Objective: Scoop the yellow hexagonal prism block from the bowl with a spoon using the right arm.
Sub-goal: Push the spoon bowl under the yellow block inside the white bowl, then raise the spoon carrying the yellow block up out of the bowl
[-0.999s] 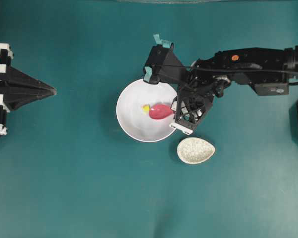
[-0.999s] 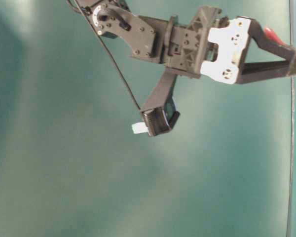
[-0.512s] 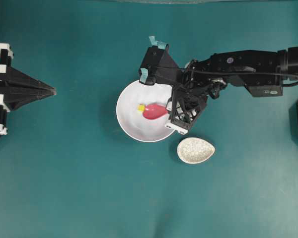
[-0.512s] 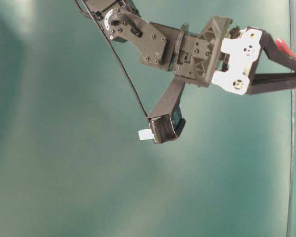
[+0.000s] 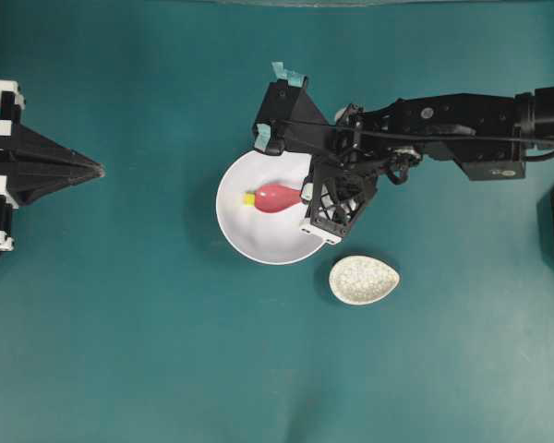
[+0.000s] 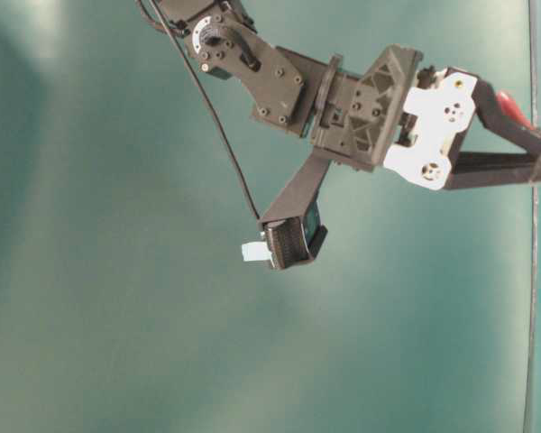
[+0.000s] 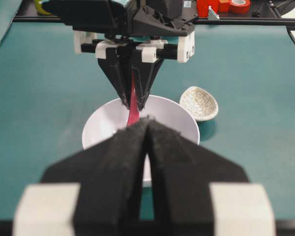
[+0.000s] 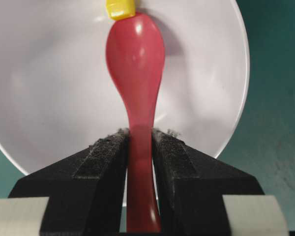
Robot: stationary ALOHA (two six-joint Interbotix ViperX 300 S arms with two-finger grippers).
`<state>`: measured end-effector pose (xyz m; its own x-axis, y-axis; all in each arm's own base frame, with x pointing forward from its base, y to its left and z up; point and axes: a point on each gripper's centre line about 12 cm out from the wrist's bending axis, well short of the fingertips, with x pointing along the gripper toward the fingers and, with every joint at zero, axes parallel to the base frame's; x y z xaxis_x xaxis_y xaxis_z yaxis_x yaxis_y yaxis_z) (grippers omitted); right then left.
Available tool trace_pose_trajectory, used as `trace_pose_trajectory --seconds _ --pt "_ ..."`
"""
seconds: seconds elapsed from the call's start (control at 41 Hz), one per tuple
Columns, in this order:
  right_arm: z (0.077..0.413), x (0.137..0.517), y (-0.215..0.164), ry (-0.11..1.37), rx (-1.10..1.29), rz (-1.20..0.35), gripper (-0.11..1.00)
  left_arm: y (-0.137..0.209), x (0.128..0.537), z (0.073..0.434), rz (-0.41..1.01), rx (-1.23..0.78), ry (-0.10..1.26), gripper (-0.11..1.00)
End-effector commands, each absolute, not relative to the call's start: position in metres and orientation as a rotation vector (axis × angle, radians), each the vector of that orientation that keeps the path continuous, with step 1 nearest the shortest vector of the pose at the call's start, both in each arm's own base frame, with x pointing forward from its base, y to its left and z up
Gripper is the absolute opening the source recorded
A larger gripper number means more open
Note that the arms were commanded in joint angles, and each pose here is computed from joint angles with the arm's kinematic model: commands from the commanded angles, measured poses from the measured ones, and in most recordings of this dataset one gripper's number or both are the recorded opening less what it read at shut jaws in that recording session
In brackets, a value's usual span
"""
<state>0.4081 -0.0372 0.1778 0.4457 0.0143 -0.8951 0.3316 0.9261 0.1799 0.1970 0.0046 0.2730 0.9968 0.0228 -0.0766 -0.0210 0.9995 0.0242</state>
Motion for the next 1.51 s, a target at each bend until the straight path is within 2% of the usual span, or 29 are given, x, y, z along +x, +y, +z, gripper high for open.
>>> trace_pose_trajectory --seconds 0.0,0.731,1.486 --pt "0.188 0.412 -0.038 1.057 0.355 -0.200 0.22 0.005 0.200 0.279 0.025 0.027 0.063 0.00" --pt "0.198 0.419 -0.038 0.974 0.363 -0.192 0.22 0.005 0.200 0.279 0.023 0.027 0.063 0.00" --pt "0.214 0.413 -0.030 0.812 0.363 -0.168 0.22 0.005 0.200 0.279 0.025 0.028 0.063 0.00"
